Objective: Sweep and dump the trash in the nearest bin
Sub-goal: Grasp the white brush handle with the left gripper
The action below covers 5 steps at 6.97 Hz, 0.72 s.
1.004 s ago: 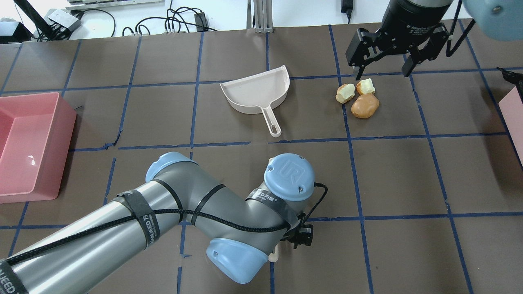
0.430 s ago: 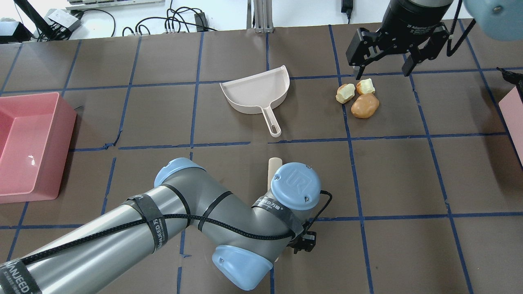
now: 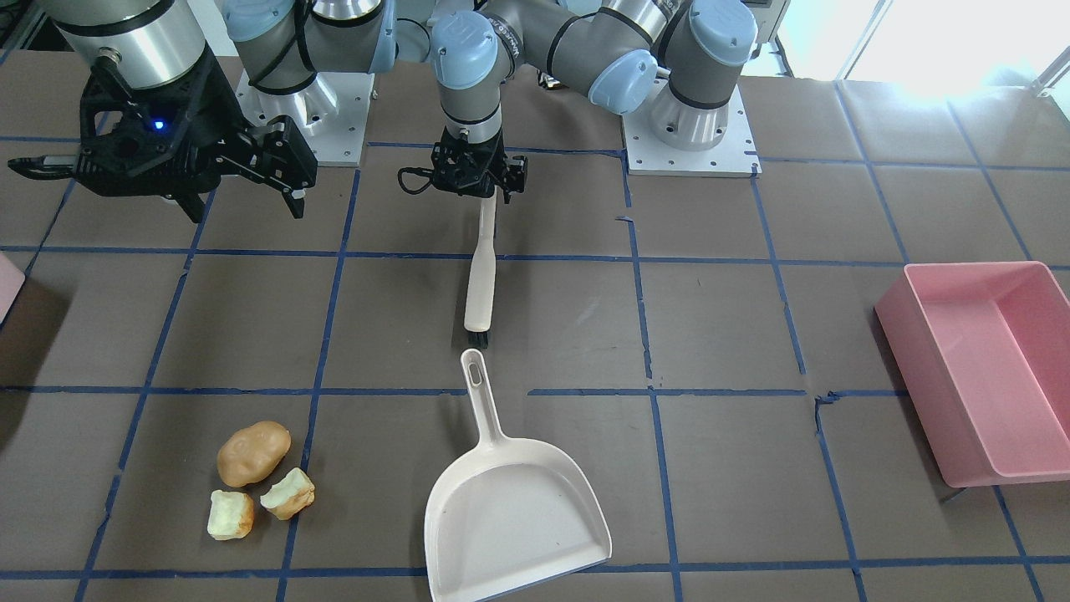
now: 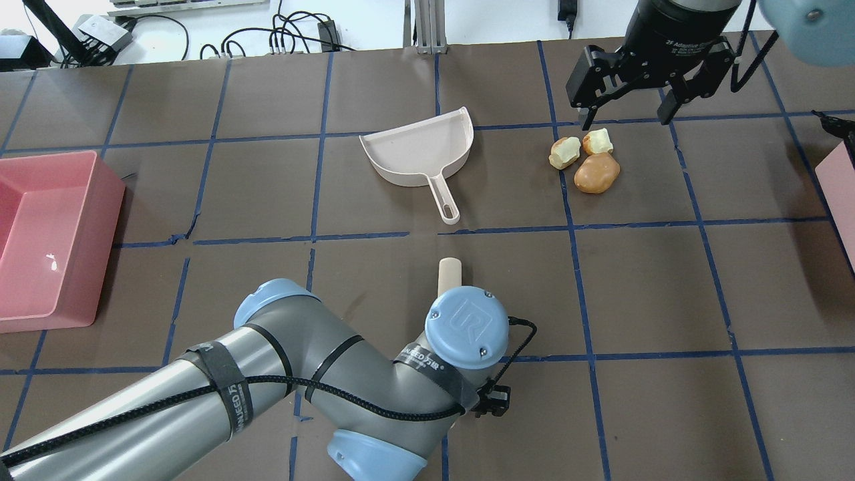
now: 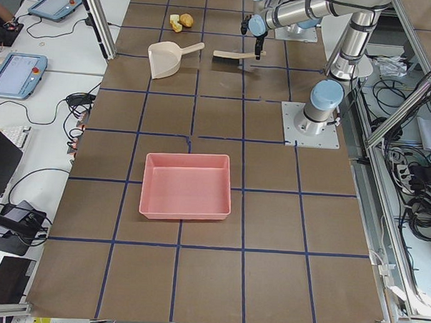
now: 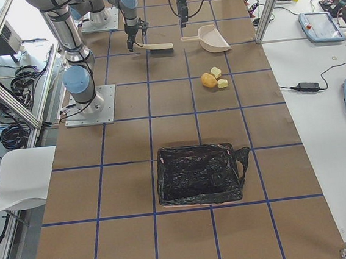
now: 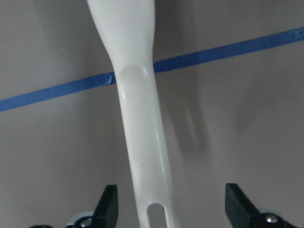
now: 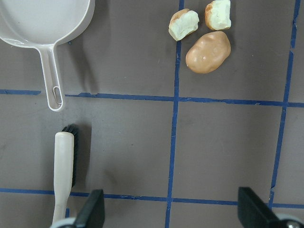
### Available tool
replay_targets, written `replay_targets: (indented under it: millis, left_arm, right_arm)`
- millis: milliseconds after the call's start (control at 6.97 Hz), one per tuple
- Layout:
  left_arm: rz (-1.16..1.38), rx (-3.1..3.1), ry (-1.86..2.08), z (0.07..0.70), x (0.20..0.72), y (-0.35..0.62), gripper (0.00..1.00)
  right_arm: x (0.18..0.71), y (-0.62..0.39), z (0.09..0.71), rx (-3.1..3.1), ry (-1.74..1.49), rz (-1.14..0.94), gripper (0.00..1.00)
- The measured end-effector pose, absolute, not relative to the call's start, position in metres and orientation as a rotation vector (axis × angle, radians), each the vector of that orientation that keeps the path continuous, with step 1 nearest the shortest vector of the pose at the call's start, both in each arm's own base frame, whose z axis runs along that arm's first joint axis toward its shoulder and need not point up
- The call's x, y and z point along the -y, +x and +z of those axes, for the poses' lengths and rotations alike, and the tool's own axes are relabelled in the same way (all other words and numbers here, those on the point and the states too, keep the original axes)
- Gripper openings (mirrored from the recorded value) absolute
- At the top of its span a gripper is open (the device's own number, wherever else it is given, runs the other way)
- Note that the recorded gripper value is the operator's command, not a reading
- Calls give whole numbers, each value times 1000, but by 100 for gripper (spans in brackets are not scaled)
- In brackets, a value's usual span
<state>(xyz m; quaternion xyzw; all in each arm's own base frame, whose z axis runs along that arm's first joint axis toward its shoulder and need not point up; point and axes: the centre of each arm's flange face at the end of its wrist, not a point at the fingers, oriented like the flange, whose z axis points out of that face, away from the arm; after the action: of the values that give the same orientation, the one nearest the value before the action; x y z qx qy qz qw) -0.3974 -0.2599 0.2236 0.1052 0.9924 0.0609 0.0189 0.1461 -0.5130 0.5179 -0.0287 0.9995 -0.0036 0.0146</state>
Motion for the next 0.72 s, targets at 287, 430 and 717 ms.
replay_targets:
  millis: [287, 430, 717]
  left_arm:
    - [154, -3091, 323, 223, 258, -395, 71]
    - [152, -3091, 320, 223, 257, -394, 58]
    - [151, -3092, 309, 223, 257, -394, 45]
  right_arm:
    - [513, 146, 518, -3112, -90, -11, 100]
    - [513, 146, 518, -3112, -90, -11, 100]
    - [513, 146, 518, -3113, -90, -11, 100]
